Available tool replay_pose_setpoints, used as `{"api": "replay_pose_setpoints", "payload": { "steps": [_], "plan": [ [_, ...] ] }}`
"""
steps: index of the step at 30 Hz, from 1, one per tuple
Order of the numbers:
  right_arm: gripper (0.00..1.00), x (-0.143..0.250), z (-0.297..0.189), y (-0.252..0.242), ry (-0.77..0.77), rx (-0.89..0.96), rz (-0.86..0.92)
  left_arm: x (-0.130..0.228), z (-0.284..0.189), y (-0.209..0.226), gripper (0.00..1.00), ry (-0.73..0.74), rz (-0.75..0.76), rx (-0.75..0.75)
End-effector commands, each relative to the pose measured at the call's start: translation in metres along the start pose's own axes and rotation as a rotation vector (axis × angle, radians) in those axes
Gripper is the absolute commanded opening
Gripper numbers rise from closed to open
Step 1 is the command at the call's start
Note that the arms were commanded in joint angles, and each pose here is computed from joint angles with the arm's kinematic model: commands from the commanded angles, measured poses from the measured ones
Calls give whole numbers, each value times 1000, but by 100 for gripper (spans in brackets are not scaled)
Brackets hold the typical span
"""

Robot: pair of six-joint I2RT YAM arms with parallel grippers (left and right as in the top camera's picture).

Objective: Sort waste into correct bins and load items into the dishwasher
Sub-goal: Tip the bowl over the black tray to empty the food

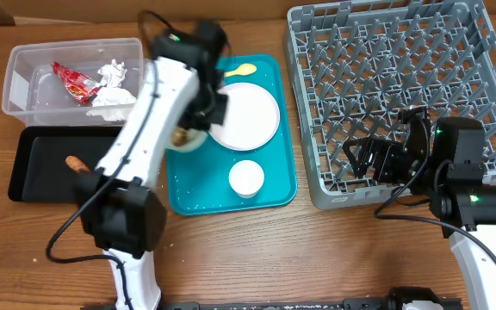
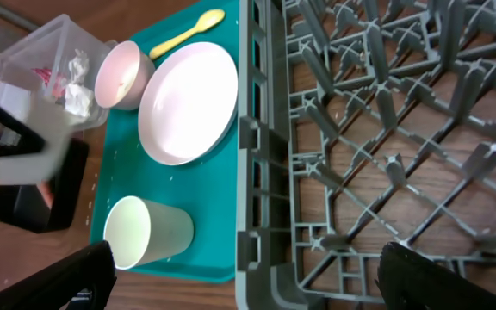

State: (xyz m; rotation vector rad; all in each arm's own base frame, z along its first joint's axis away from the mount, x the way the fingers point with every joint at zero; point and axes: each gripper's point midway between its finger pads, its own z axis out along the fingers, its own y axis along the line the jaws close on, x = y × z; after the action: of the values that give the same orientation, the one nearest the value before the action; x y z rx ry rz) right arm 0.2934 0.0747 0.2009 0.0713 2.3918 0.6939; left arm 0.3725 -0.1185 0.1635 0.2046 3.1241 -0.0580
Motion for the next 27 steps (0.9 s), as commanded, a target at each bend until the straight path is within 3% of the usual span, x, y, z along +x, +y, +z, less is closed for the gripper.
{"api": "replay_pose_setpoints", "payload": {
  "steps": [1, 6, 9, 14, 16, 22, 27],
  "plan": [
    [100, -10, -6, 6, -30, -4, -24, -12, -29, 56, 4, -59, -105, 99],
    [100, -12, -6, 6, -36, -5, -27, -7, -49, 105, 4, -134, -146, 477],
    [100, -13, -6, 7, -38, -6, -28, 3, -54, 132, 4, -204, -139, 614],
    [100, -12, -6, 6, -36, -5, -27, 16, -54, 167, 4, -423, -145, 907],
    [100, -11, -6, 6, -33, -5, -26, 30, -45, 186, 4, -526, -215, 1020],
    [100, -12, -6, 6, -34, -5, -26, 55, -32, 237, 4, -861, -419, 1168],
    [100, -12, -6, 6, -34, -5, -25, 59, -13, 260, 4, -909, -560, 1230]
  ]
}}
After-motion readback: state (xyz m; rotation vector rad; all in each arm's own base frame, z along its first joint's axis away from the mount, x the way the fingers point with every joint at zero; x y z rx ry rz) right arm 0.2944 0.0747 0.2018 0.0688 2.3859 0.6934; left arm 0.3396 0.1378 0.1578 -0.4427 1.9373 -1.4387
